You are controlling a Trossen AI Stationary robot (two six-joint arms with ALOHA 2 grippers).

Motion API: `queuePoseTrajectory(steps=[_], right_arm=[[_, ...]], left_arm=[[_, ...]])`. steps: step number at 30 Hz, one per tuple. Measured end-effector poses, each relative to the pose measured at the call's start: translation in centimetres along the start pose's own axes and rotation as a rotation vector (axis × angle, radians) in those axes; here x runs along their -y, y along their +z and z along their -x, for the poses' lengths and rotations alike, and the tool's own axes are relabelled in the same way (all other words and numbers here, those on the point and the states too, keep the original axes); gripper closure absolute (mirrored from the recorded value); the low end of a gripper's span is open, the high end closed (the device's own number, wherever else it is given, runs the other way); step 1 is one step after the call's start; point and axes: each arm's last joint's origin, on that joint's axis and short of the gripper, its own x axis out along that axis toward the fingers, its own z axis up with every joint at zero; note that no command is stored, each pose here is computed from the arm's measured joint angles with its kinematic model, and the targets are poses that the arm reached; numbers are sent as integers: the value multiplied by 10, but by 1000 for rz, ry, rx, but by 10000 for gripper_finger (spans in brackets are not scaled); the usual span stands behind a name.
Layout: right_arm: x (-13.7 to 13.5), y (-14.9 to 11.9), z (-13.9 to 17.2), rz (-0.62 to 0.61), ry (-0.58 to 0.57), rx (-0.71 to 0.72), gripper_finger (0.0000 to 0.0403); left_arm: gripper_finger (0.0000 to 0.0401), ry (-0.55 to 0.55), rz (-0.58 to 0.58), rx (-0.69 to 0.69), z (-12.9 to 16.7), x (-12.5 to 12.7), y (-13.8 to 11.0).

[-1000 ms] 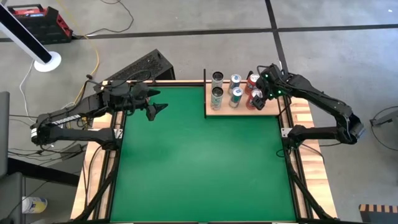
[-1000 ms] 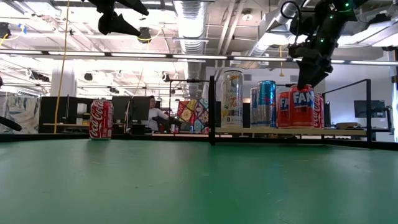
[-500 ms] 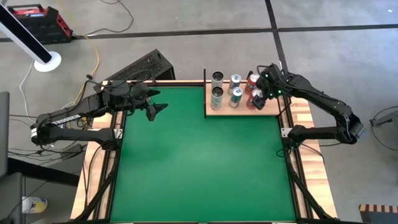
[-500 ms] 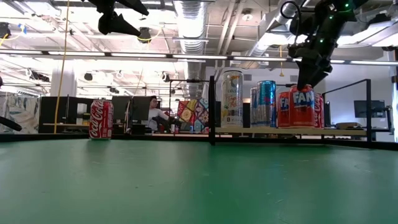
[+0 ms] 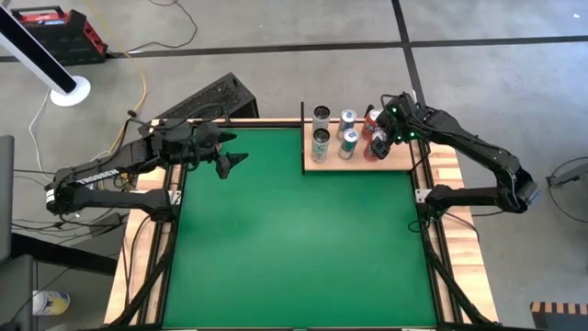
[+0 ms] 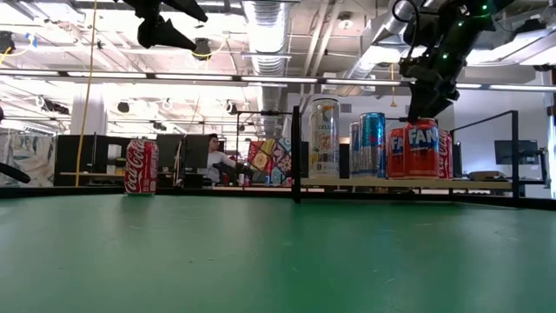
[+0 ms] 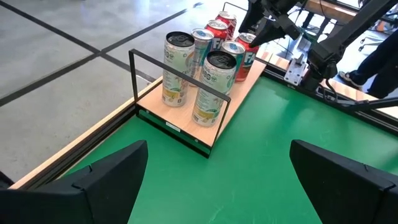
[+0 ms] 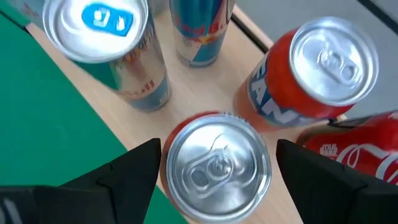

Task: Place canned beverage on shelf
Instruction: Put the orange soda can on the shelf aligned with the other orange soda can, then put the red soda can on the shelf aligned with the other soda can

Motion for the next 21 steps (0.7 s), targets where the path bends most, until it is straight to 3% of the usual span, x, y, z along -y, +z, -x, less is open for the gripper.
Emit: queuePoseTrajectory(steps=[6,12,16,21], right_arm=[[1,12,11,4,-6,63,60],[3,37,46,-5,17,191,60],[-7,50,67,-29,166,276,60],[-35,54,79,12,327,295,60]], left_arm=[[24,1,0,0,0,0,0],[24,33,1,7,0,-1,0],[24,183,57,25,-2,-10,1],[36,348,153,-46,-12,-47,3]])
